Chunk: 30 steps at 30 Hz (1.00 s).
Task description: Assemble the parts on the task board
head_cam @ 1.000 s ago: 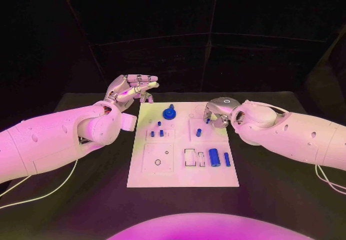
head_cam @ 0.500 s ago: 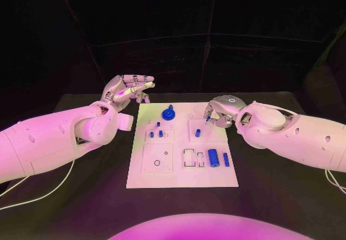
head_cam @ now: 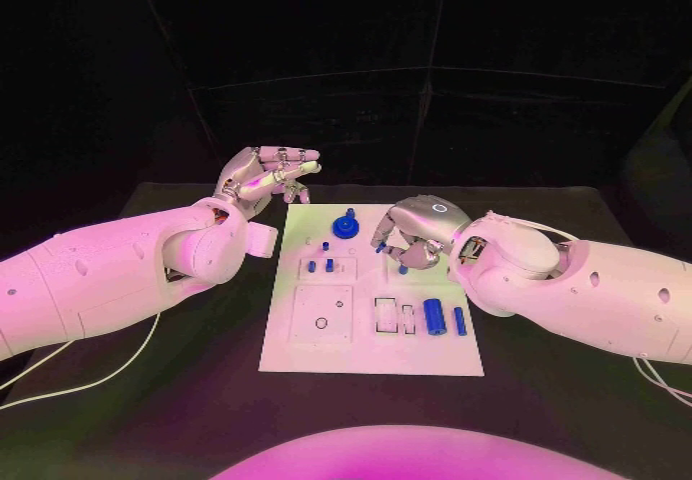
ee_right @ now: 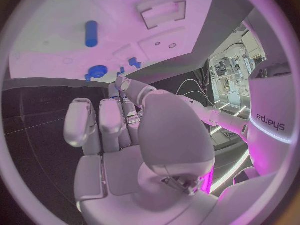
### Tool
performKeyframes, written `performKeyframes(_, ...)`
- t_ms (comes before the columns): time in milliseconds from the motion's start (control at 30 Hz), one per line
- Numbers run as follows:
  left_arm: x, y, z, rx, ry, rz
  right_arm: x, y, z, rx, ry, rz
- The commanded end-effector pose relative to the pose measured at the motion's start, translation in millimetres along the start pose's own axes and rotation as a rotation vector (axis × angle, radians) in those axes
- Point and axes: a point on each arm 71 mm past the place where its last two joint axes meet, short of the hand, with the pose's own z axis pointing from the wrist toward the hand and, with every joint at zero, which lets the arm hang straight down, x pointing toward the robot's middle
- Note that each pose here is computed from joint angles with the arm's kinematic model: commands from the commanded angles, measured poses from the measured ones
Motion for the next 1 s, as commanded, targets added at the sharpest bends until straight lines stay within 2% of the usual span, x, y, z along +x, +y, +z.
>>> performKeyframes(33, 2.8, -1.5, 1.2, 0.011, 0.011, -0.01, 2.1, 16, 9.5, -0.04, 0.017, 0.023)
performKeyframes(133, 4.5, -1.5, 1.6, 0.011, 0.015, -0.012, 8.7, 29, 18.5, -0.072, 0.044, 0.03)
performKeyframes(233, 6.5, -1.6, 2.2, 0.012, 0.019, -0.014, 22.3, 38, 24.5, -0.093, 0.093, 0.034)
performKeyframes(500, 9.4, -1.7, 2.9, 0.012, 0.027, -0.018, 48.3, 47, 28.4, -0.1, 0.17, 0.05)
performKeyframes(700, 10.8, -1.4, 3.7, 0.012, 0.031, -0.02, 59.0, 50, 30.0, -0.099, 0.193, 0.053)
performKeyframes(1000, 13.0, -0.6, 5.2, 0.011, 0.037, -0.023, 64.2, 58, 32.6, -0.116, 0.202, 0.059)
